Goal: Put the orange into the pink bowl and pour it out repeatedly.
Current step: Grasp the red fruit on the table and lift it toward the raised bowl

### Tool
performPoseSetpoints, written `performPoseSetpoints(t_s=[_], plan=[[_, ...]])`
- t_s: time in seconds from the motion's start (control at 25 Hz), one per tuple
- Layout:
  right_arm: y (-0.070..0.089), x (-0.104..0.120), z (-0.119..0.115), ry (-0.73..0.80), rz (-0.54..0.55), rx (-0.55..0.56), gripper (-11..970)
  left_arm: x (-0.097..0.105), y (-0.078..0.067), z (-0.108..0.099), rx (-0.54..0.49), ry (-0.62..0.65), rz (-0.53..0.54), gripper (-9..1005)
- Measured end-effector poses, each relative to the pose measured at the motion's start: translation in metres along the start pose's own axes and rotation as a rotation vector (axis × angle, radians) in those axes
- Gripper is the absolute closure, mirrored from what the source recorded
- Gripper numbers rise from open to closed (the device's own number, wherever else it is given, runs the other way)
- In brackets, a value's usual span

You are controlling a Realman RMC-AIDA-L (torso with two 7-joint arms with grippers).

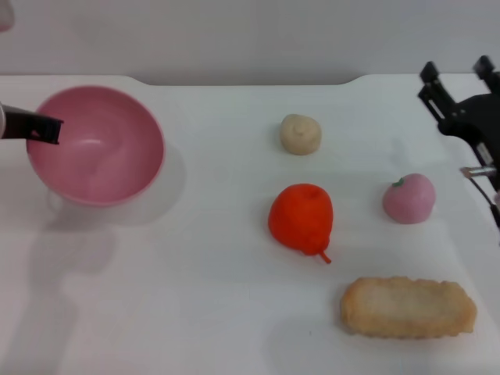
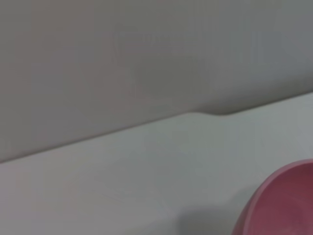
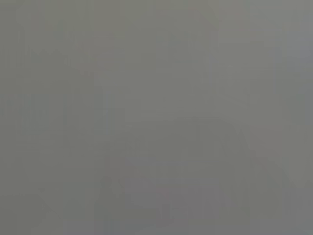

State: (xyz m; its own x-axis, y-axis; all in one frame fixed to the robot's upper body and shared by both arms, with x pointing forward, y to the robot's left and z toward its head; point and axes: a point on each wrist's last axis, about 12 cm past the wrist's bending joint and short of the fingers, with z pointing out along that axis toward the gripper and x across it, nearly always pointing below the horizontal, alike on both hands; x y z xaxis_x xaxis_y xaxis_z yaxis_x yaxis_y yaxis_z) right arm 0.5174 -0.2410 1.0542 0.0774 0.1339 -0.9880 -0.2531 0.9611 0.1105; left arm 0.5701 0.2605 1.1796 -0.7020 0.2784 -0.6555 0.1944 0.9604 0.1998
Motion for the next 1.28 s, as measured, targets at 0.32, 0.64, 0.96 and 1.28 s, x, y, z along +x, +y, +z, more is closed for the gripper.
performPoseSetpoints(t_s=[0.32,0.64,0.96,1.28], plan=[[0.025,-0.031,0.024,0.196,-0.041,-0.041,265,-0.007,-0.002,-0.005,0.002,-0.025,0.003,950],[0.065,-0.093,0.054,0.473,-0.109,-0.110,270,-0.010,0.000,-0.004,-0.001,-0.048,0.001,950],[0.097,-0.098,0.047,0.698,0.036,-0.216,275,-0.023,0.000,-0.005,-0.002,-0.102,0.013,950],[0.096,-0.081,0.037,0.874,0.053,-0.183,279,-0.031,0.001,0.002,-0.004,-0.100,0.032,950]])
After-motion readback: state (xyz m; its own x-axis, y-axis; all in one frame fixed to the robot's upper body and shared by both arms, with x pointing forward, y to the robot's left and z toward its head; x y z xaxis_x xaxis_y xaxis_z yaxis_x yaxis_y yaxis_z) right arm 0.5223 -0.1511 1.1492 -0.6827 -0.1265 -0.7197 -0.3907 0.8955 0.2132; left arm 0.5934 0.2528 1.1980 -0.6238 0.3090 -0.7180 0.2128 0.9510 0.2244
